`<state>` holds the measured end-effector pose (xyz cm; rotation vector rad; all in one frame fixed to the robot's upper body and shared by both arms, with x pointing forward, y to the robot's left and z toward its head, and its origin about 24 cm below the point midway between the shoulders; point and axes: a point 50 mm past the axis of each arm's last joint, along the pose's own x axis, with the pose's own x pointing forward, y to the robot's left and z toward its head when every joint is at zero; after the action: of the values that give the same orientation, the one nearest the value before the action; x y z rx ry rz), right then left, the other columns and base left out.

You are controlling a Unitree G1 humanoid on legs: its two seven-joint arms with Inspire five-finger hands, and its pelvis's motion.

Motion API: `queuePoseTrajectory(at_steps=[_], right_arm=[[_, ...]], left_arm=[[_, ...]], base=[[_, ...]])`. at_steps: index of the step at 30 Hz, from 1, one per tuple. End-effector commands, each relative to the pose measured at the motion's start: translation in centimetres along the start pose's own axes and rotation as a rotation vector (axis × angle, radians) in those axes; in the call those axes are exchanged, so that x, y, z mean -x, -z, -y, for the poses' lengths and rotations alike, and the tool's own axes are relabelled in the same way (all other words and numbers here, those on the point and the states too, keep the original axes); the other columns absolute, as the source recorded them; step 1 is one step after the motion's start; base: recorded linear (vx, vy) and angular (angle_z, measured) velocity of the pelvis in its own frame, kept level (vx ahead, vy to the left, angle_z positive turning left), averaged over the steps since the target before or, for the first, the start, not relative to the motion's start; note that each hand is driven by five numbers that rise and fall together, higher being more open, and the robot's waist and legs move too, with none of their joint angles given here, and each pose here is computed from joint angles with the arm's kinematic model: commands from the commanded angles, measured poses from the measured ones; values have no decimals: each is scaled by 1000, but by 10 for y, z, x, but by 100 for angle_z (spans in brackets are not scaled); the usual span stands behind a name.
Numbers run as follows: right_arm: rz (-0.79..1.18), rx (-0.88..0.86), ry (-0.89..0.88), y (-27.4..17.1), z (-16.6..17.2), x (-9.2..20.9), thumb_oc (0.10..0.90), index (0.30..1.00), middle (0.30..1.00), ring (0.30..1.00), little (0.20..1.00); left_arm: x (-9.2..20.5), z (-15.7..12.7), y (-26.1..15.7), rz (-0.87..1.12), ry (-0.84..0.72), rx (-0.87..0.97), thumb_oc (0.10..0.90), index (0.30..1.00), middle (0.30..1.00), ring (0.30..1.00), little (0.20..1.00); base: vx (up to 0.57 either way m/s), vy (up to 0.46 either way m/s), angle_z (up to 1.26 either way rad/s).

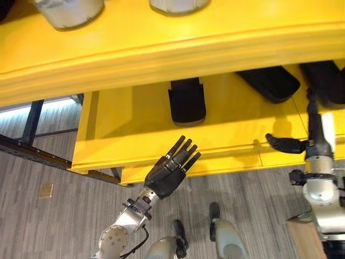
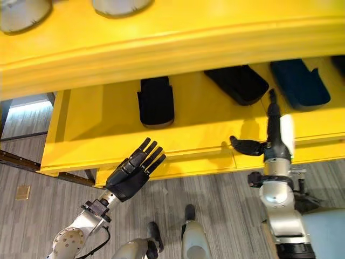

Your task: Move parts from the plastic box to the shelf.

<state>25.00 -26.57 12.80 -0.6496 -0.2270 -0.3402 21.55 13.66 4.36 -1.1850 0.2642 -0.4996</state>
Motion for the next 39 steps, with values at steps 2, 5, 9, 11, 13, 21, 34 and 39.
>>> queuePoseTrajectory(at_steps=[2, 5, 9, 11, 13, 21, 34, 39], right_arm=[[239, 5, 118, -41, 21, -19, 900, 1000, 1000, 1000, 1000], [219, -6, 107, -37, 19, -18, 900, 1000, 1000, 1000, 1000], [214, 22, 84, -35, 15, -21, 900, 1000, 1000, 1000, 1000], [232, 83, 86, -37, 16, -23, 900, 1000, 1000, 1000, 1000], [261, 162, 90, -39, 18, -24, 900, 1000, 1000, 1000, 1000], [173, 209, 125, -22, 28, -20, 900, 1000, 1000, 1000, 1000], [172, 273, 48, -24, 42, -31, 900, 1000, 1000, 1000, 1000], [186, 319, 34, -28, 47, -32, 900, 1000, 1000, 1000, 1000]], left_arm=[[2, 30, -20, 102, 175, -5, 900, 1000, 1000, 1000, 1000], [3, 27, -21, 102, 174, -8, 900, 1000, 1000, 1000, 1000], [5, 25, -24, 101, 176, -14, 900, 1000, 1000, 1000, 1000], [6, 25, -25, 101, 177, -12, 900, 1000, 1000, 1000, 1000], [7, 24, -26, 100, 174, -13, 900, 1000, 1000, 1000, 1000], [15, 20, -29, 58, 168, -57, 900, 1000, 1000, 1000, 1000], [16, 36, -40, 55, 280, -115, 900, 1000, 1000, 1000, 1000], [16, 34, -34, 33, 249, -98, 900, 1000, 1000, 1000, 1000]], base=[[115, 20, -2], [59, 6, 7], [13, 25, 2], [25, 69, -3], [16, 67, -6], [-2, -253, 19], [-80, -243, 23], [10, -40, -12]])
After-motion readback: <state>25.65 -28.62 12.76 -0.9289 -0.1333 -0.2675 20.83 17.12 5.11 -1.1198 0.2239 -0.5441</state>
